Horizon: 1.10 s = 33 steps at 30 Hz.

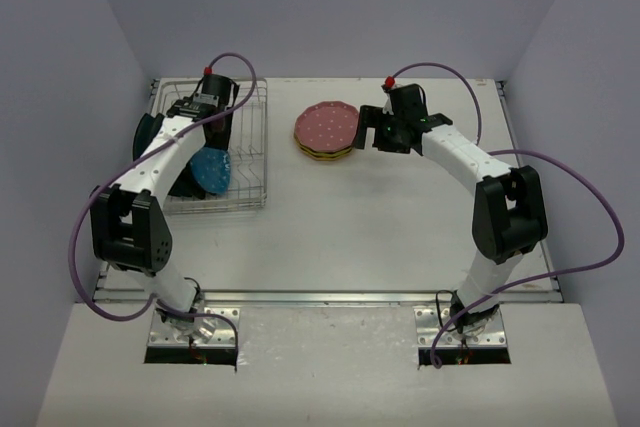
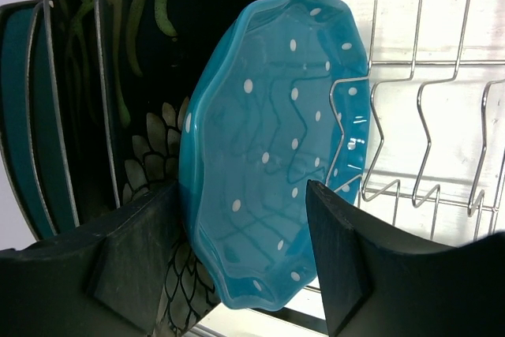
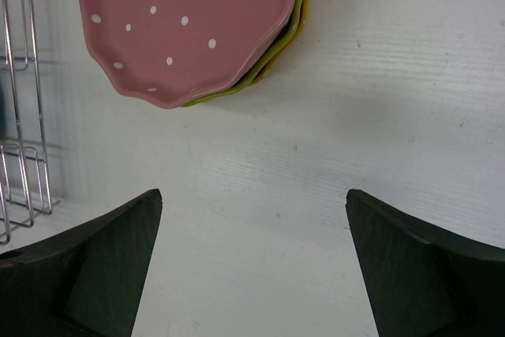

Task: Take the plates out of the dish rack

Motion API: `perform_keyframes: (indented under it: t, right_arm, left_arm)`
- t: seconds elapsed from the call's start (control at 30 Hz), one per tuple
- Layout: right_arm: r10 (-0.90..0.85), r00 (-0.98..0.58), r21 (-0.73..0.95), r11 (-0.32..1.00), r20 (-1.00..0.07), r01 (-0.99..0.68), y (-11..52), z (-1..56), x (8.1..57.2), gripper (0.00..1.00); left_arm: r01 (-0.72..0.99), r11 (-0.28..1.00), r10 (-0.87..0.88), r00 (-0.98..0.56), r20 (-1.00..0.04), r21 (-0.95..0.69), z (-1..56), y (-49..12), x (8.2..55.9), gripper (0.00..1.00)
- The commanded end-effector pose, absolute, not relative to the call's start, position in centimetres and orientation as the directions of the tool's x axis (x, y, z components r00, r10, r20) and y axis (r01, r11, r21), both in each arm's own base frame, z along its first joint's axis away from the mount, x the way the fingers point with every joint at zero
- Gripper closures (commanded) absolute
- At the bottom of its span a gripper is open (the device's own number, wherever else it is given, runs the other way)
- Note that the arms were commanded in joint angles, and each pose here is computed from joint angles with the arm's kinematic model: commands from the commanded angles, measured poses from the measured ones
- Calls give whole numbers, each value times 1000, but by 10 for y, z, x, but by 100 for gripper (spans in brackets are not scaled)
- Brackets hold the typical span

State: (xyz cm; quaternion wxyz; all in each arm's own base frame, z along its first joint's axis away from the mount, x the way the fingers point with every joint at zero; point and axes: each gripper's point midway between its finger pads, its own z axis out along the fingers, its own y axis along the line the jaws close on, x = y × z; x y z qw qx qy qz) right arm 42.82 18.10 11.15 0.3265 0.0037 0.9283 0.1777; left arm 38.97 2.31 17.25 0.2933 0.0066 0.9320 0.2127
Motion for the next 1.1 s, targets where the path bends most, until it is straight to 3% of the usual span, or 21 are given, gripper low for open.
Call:
perform_keyframes:
  t: [0.0, 0.2, 0.5, 0.7, 1.0, 1.07]
  right_arm:
    - [129, -752, 344, 929, -647, -137, 184, 131, 432, 1]
    - [130, -757, 353, 925, -640, -140, 185, 130, 431, 1]
    - [136, -761, 367, 919, -634, -142, 188, 129, 432, 1]
    - [137, -765, 372, 917, -629, -142, 190, 129, 432, 1]
    - [133, -766, 372, 917, -629, -146, 190, 129, 431, 1]
    - [139, -765, 376, 915, -629, -143, 190, 131, 432, 1]
  left_arm:
    - [-80, 950, 92, -850, -519, 300, 152, 5, 388, 40]
    - [-39, 981, 65, -855, -514, 191, 148, -13, 386, 47]
    - [36, 998, 61, -822, -566, 55, 167, -39, 387, 67]
    - [20, 995, 65, -858, -509, 93, 144, -32, 382, 70]
    - [-43, 980, 72, -833, -549, 193, 157, -12, 389, 84]
    - [-56, 975, 77, -820, -568, 214, 166, -8, 391, 97]
